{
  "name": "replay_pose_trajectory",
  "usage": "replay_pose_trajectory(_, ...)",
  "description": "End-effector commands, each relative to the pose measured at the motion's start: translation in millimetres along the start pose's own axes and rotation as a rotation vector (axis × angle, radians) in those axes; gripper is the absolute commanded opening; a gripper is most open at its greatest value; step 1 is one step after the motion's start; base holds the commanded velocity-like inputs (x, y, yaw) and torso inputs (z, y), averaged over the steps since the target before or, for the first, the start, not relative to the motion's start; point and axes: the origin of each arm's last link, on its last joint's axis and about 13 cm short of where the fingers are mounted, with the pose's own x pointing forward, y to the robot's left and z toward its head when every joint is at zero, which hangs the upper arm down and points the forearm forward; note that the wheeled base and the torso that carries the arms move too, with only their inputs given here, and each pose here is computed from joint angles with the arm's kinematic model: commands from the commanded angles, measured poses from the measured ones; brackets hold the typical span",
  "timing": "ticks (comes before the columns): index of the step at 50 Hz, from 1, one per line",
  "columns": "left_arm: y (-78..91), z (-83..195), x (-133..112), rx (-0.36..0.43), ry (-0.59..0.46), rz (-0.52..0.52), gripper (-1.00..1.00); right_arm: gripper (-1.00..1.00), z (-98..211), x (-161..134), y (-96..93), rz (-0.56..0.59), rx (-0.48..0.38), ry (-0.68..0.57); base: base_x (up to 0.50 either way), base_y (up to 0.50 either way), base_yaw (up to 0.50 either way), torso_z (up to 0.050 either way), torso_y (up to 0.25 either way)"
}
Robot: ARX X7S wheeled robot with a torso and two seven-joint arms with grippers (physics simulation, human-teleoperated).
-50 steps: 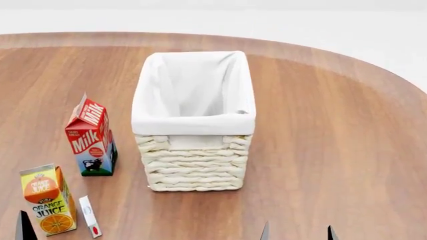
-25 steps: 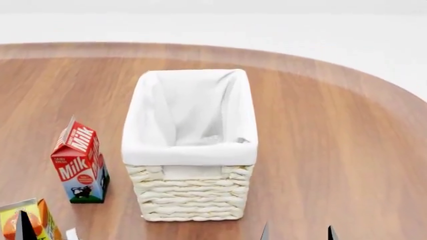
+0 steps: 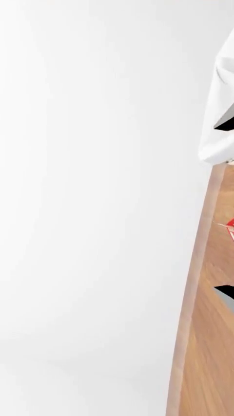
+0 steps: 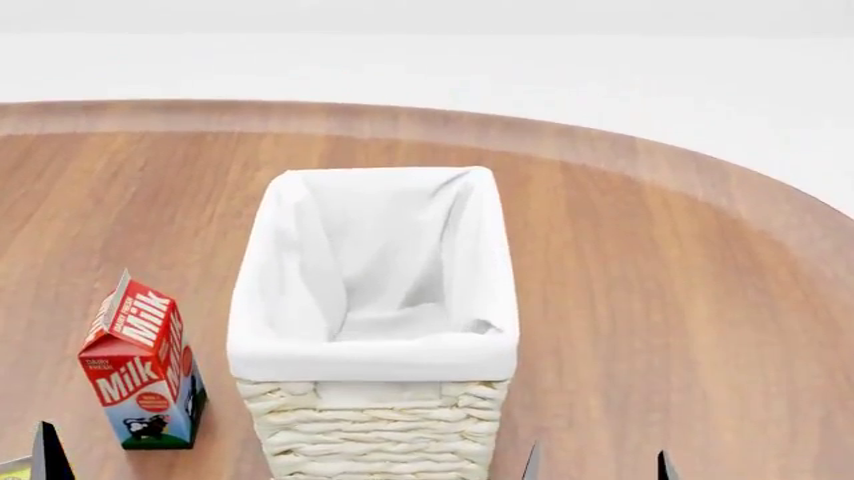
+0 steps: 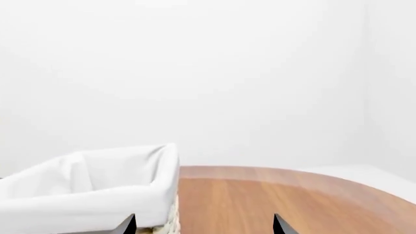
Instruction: Pick up the alphabet soup, and put it in the basket.
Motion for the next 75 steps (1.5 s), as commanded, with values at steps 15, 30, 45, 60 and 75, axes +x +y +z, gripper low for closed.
replay_pose_trajectory(15,0.6,-1,2,0.002,0.004,0.002,1.0,1.0,-2,3,-2.1,0.006,0.001,0.01,0.0,0.0,0.0,0.0,0.0)
replay_pose_trajectory(30,2.4,0,1,0.005,0.007,0.008,1.0,1.0,15,-7,-13.4,0.297,0.026,0.062,0.0,0.0,0.0,0.0,0.0)
replay_pose_trajectory(45,2.5,-1,2,0.022,0.025,0.002,1.0,1.0,28,-12,-18.6,0.68,0.141,0.138,0.0,0.0,0.0,0.0,0.0)
replay_pose_trajectory(60,1.8,-1,3,0.029,0.024,0.007,1.0,1.0,23,-12,-20.8,0.977,0.257,0.222,0.0,0.0,0.0,0.0,0.0)
replay_pose_trajectory(75,1.2,-3,3,0.036,0.026,0.005,1.0,1.0,16,-16,-16.9,1.122,0.247,0.308,0.0,0.0,0.0,0.0,0.0)
